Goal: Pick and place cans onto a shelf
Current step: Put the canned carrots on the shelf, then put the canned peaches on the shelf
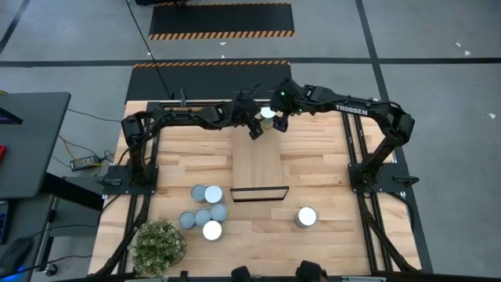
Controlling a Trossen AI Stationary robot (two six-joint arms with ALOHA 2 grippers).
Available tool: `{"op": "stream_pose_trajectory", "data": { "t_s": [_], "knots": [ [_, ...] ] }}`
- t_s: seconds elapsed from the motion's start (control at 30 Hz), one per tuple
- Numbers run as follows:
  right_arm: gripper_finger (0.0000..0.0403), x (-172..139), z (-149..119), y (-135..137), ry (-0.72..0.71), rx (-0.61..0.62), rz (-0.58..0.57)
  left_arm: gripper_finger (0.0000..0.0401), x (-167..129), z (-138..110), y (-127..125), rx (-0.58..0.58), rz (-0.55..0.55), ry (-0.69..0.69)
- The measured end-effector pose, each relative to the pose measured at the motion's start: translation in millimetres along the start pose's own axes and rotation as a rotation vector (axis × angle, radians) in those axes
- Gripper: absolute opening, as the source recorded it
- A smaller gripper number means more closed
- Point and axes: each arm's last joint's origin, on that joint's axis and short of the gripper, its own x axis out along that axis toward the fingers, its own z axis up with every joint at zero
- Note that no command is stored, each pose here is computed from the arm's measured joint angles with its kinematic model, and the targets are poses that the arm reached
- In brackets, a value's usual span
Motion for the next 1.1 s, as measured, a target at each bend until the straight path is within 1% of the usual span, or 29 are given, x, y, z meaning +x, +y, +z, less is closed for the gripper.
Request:
{"op": "stream_pose_trajectory", "data": {
  "t_s": [0.27,0.47,0.67,0.77,0.83,0.9,1.03,1.1],
  "knots": [
    [0.0339,0.0,1.2,-1.0,-0.010,0.002,-0.021,0.0180,0.8,1.2,6.4,-0.007,0.024,-0.014],
    [0.0339,0.0,2.0,-1.3,-0.018,0.015,-0.026,0.0179,1.4,1.1,12.2,0.036,0.077,-0.010],
    [0.0339,-0.8,-6.6,-3.5,0.067,0.016,-0.032,0.0178,1.6,0.5,13.4,0.038,0.080,-0.005],
    [0.0339,-4.1,-12.3,-5.9,0.116,0.016,-0.032,0.0178,1.0,-0.8,12.6,0.007,0.076,0.010],
    [0.0339,-10.3,-13.7,-7.1,0.121,0.020,-0.035,0.0178,-4.8,-0.6,12.8,-0.016,0.063,0.045],
    [0.0339,-18.5,-14.6,-7.7,0.118,0.021,-0.034,0.0176,-14.5,8.0,13.8,-0.038,0.043,0.029],
    [0.0339,-36.1,-13.6,-7.2,0.077,0.040,-0.024,0.0171,-37.7,21.0,16.6,-0.035,-0.005,0.010],
    [0.0339,-43.0,-12.9,-6.5,0.057,0.062,-0.024,0.0171,-47.2,22.0,18.8,-0.019,-0.015,0.037]
  ]
}}
